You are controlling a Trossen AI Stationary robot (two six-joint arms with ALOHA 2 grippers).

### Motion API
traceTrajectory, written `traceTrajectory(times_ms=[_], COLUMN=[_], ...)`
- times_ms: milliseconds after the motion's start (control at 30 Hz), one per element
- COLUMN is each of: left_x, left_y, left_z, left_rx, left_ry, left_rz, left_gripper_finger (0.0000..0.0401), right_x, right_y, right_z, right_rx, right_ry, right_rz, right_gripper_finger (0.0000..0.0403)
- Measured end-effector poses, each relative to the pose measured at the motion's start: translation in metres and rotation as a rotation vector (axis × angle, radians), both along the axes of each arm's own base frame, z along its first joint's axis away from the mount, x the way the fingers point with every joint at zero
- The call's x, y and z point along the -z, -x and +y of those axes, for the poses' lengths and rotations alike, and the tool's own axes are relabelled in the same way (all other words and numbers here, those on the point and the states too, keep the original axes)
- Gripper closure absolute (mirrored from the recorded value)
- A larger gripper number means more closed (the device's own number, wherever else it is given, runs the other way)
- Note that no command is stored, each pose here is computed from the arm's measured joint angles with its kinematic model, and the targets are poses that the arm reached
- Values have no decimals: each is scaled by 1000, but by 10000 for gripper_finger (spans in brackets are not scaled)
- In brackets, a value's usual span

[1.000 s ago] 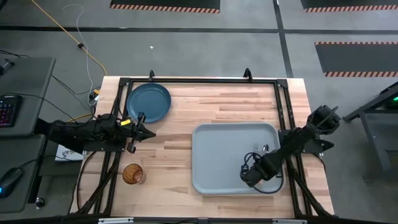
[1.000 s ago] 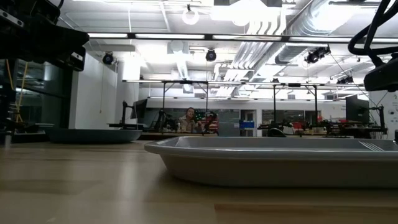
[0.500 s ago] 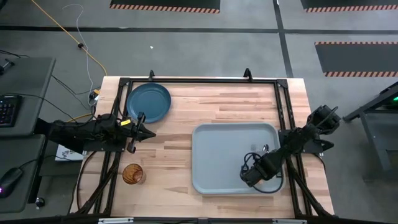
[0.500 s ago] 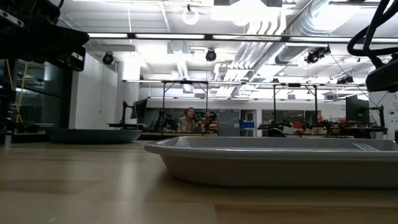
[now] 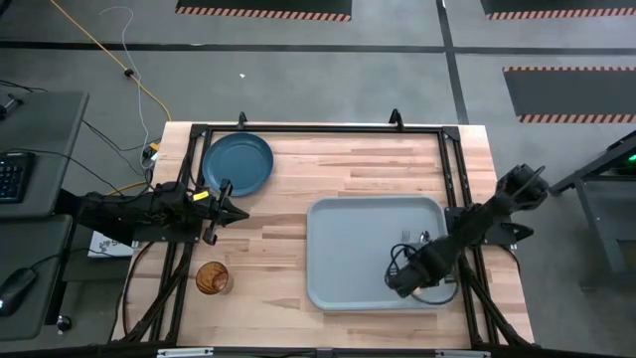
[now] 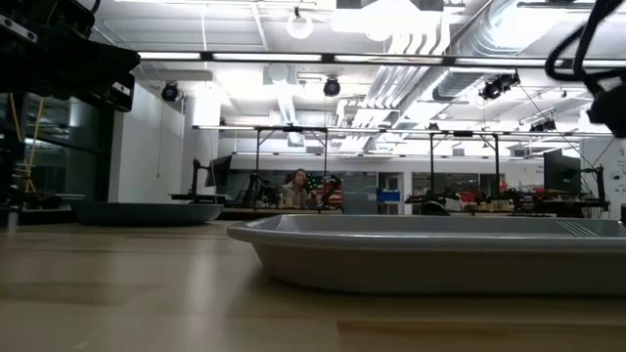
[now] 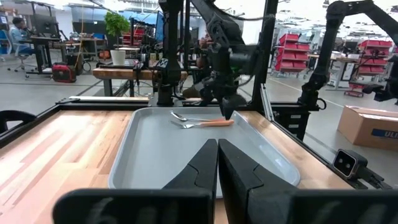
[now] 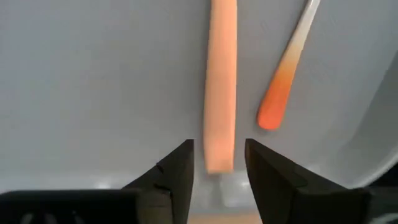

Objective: Pick and place plate/cup/fork/spoon on tray
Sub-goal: Put the blue plate to the left of the light orange fork on the gray tray

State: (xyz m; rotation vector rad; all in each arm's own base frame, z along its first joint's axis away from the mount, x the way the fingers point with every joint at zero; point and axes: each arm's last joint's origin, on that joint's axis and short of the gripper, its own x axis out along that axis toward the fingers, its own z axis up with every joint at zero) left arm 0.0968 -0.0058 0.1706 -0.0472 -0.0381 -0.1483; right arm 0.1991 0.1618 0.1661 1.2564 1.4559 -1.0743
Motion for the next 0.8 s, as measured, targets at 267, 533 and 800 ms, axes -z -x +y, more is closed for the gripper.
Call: traceTrajectory(times_ms=[267,533,800], left_x=[0,0,0], left_y=[0,0,0], left_z=[0,0,0], left_rx=[0,1,0], left_ry=[0,0,0], left_rz=[0,0,1], left_gripper_finger=[398,398,398], right_x=[-69,-106,-109], right_y=[3,-32,-92], right_z=[-36,-124,-218], right_rx=[12,-63,-339], right_ry=[104,431,728], right_rz=[-514,-875,-1186], right_gripper_finger=[226,224,224])
